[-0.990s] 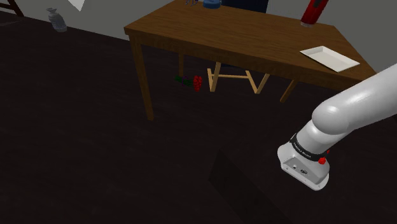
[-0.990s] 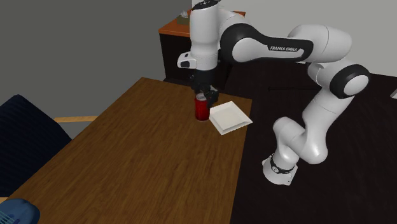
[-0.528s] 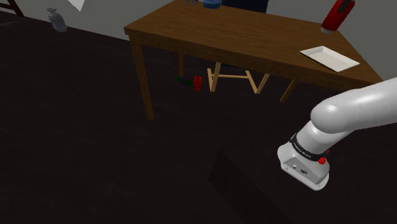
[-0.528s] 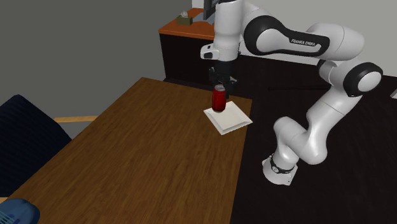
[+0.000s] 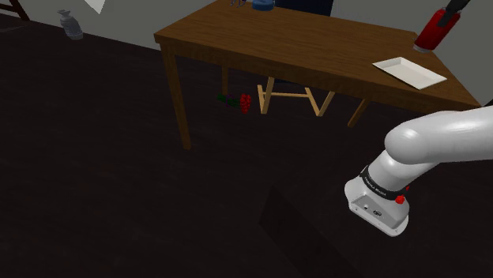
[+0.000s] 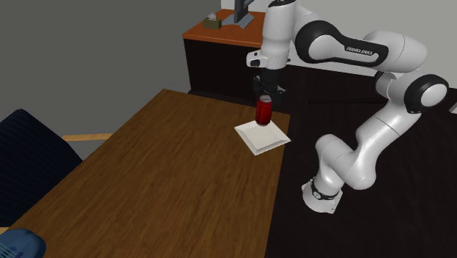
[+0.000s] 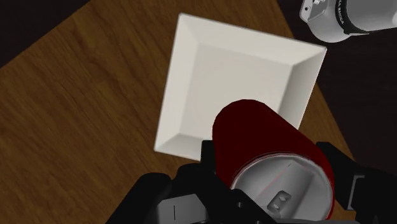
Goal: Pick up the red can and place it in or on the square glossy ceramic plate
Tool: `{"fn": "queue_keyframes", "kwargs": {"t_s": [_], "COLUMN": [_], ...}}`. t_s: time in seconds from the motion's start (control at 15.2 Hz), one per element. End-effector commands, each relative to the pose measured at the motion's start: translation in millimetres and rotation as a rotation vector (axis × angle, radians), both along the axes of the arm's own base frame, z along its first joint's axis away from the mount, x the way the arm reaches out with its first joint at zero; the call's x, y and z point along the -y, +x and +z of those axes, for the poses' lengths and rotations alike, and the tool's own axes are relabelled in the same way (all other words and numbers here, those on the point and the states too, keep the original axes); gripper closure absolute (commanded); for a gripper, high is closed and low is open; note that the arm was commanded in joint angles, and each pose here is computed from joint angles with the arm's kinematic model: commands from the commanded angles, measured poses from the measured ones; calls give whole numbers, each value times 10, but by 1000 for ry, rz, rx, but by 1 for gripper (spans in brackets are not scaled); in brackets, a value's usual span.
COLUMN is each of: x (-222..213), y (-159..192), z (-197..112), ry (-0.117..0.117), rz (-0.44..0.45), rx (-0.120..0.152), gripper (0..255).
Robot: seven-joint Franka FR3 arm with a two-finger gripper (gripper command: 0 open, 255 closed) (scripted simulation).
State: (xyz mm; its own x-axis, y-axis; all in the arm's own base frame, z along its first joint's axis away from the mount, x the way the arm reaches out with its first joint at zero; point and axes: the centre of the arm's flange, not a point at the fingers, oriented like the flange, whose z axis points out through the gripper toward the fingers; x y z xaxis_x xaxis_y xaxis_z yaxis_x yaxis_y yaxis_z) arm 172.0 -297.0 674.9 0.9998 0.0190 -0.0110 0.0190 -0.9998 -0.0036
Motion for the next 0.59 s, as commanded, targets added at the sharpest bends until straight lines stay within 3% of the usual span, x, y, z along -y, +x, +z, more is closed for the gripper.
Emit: {"fn": "queue_keyframes", "kwargs": {"t_s": [0.0, 0.53], "x": [3, 3], "y": [4, 4], "z": [-100, -522], "ry": [0, 0], "rz": [0, 0], "rx": [0, 0], "gripper": [255, 255]}}
